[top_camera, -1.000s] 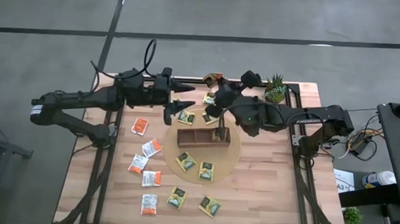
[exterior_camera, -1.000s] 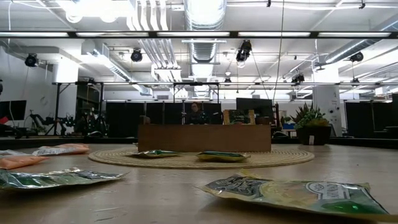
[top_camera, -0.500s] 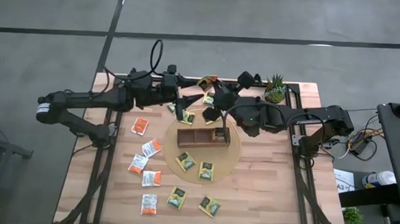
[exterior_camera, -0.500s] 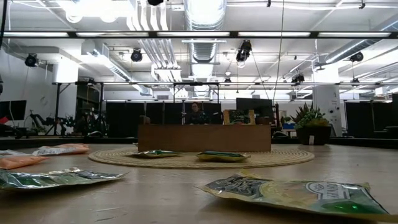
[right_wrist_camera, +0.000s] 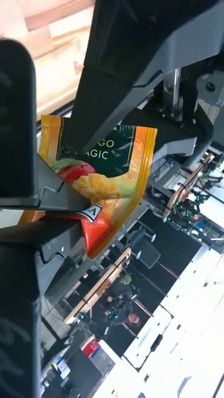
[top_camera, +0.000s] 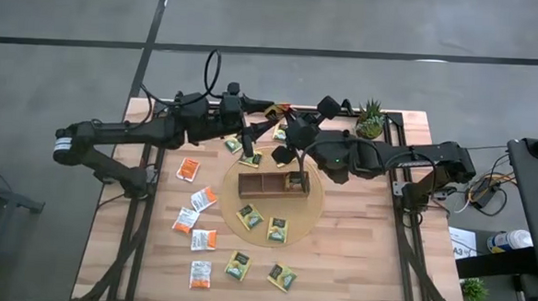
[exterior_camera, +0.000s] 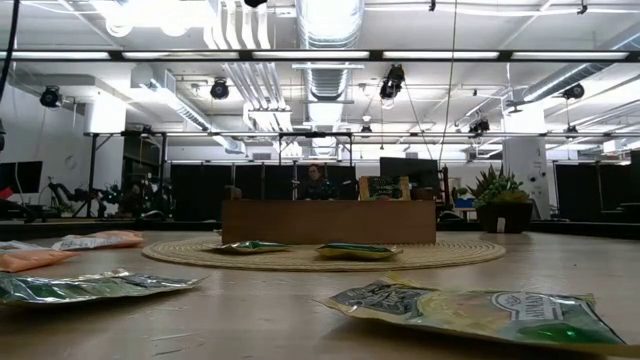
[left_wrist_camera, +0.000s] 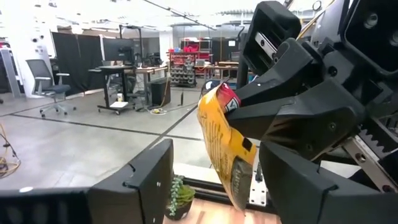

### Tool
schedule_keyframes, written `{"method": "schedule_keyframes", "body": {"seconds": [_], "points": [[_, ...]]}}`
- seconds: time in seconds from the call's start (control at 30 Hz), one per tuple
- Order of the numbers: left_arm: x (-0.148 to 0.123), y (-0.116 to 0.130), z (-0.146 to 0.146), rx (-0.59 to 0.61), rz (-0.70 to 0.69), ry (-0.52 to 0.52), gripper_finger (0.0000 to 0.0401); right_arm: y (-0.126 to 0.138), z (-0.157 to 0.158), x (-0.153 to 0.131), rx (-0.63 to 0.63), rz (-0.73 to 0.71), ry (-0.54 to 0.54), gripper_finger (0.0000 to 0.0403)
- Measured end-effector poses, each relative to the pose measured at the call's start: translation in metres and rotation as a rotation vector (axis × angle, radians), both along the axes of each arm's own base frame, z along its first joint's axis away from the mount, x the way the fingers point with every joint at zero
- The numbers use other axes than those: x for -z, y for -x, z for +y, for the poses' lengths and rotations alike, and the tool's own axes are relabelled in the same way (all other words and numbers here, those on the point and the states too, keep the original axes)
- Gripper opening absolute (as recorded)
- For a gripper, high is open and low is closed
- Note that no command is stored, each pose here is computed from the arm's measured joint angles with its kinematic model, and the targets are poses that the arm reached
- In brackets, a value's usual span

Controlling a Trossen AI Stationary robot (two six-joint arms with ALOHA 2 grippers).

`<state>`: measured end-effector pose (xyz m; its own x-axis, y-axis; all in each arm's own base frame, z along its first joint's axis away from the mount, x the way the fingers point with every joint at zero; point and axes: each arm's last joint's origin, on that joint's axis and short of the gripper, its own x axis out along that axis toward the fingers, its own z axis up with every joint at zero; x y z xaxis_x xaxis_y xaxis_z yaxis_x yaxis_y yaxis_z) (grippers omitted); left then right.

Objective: Pick & Place Tea
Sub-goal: Put the orange tea bag into the right section of the wooden organizer

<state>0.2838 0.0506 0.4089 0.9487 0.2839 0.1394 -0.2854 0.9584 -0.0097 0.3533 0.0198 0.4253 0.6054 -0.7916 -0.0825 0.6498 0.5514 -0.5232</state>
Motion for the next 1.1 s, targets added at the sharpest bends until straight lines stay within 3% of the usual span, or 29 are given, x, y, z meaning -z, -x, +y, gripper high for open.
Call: {"method": "schedule_keyframes", "body": {"seconds": [0.13,0.3,0.33,0.57,0.8,0.97,1.1], "points": [[0.0,0.0,0.0,0.0,0.0,-0.001,0.0181,0.0,0.0,0.0,-0.001,0.013,0.009,0.0013],[-0.003,0.0,0.0,0.003,0.002,-0.031,0.0032,0.0,0.0,0.0,-0.001,0.01,0.007,0.0013],[-0.003,0.0,0.0,0.002,0.002,-0.036,0.0018,0.0,0.0,0.0,-0.001,0.01,0.007,0.0013],[-0.004,0.0,0.0,0.001,0.008,-0.042,0.0002,0.0,0.0,0.0,-0.001,0.006,0.004,0.0025],[-0.006,0.001,0.0,-0.005,0.031,-0.034,0.0001,0.01,0.004,-0.016,-0.018,-0.085,-0.067,0.012],[-0.013,0.004,0.001,-0.017,0.124,-0.025,0.0001,0.037,0.004,-0.04,-0.094,-0.172,-0.231,0.0185],[-0.017,0.007,0.002,-0.025,0.178,-0.018,0.0,0.059,0.0,-0.049,-0.154,-0.201,-0.382,0.0214]]}}
